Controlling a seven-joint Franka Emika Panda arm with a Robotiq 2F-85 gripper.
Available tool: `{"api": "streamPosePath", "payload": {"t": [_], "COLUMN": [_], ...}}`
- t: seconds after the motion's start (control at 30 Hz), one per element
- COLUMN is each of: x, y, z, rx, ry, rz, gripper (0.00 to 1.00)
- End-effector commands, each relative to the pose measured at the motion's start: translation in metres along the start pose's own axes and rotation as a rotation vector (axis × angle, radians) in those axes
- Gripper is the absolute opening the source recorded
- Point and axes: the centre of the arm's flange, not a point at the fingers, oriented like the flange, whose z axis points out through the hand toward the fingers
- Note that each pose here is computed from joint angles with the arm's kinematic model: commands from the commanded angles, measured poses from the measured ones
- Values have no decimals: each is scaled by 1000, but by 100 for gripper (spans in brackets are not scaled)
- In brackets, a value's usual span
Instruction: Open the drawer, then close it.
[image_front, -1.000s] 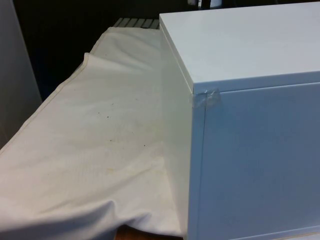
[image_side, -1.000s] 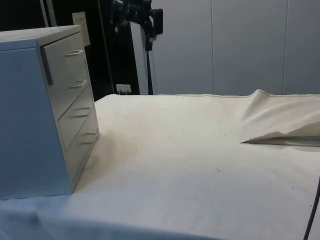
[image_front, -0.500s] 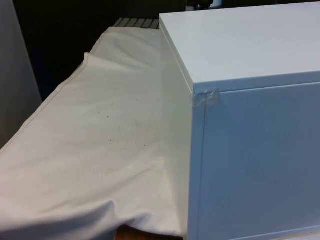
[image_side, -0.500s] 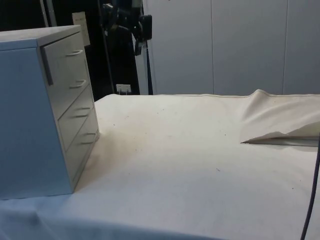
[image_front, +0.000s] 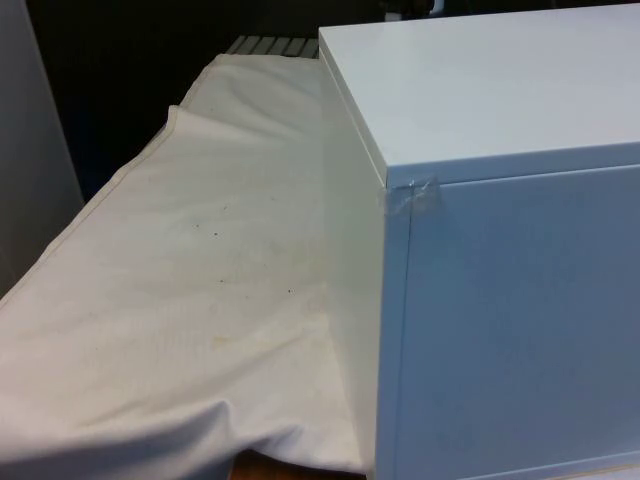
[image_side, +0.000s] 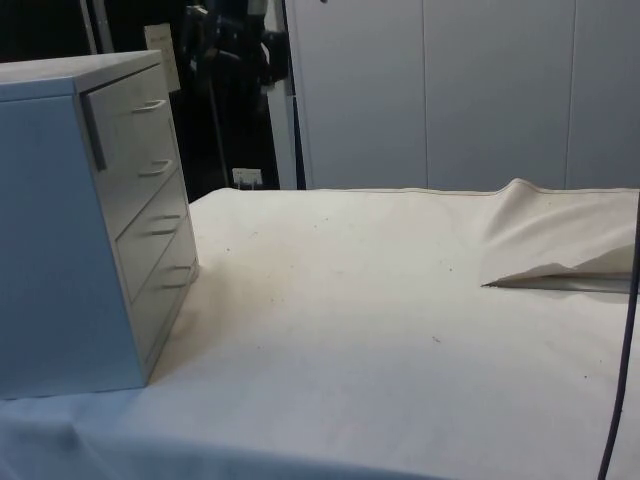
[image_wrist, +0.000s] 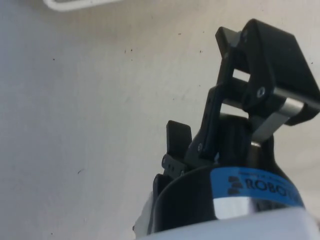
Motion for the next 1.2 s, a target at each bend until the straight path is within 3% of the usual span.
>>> {"api": "streamPosePath", "payload": {"t": [0.0,0.07,0.1,0.37,0.4,0.67,0.7,0.97,1.0,1.03,1.17], "x": [3,3,6,15,14,19,19,19,19,19,19], "y": [0,0,-1,-3,-2,-2,-2,-2,-2,-2,-3], "z": [-2,-1,-5,-11,-10,-13,-12,-11,-11,-11,-10], "rx": [-5,-2,-7,-17,-13,-33,-23,-55,-39,-58,-75], "ry": [-5,0,-8,-12,-4,-2,0,9,4,10,18], "rz": [-12,-8,-26,-69,-60,-130,-119,-179,-169,-184,-212], "gripper": [100,100,100,100,100,100,100,100,100,100,100]}}
